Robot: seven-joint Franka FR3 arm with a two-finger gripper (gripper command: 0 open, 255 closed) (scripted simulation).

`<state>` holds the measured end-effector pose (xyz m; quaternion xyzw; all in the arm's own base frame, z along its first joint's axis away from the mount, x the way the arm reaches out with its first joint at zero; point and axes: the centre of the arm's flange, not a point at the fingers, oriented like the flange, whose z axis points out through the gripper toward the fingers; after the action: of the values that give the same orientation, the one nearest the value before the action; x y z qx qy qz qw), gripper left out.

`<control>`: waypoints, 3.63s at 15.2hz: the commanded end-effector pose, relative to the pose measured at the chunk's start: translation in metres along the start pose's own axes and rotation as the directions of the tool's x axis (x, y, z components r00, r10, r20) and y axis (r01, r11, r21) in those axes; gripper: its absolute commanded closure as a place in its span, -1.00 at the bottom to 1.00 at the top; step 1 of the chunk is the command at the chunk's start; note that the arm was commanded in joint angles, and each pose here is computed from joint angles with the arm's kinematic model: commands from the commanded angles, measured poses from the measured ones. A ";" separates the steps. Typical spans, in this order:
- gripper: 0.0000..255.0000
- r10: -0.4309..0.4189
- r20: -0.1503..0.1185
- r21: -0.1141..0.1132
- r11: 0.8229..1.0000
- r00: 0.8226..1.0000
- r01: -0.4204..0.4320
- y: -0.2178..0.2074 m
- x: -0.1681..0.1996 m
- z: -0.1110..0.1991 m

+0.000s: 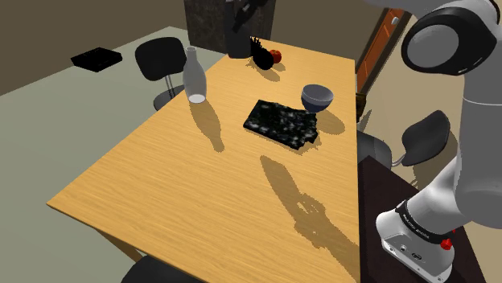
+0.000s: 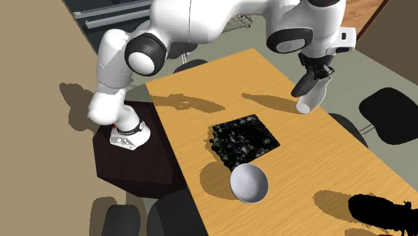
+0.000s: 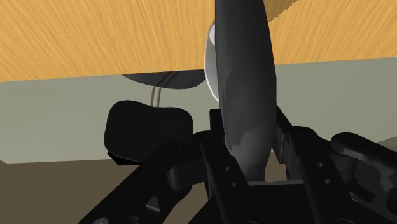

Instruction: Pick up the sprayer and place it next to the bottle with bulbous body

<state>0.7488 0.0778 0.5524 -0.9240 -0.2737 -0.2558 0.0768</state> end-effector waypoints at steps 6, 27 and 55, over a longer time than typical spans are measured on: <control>1.00 0.000 -0.001 0.000 1.000 1.000 0.000 0.000 -0.019 0.031; 1.00 0.000 -0.001 0.000 1.000 1.000 0.000 0.000 -0.076 0.127; -1.00 0.000 -0.001 0.000 1.000 1.000 0.000 0.000 -0.126 0.210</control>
<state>0.7487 0.0783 0.3078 -0.9239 -0.2737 -0.2561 0.0766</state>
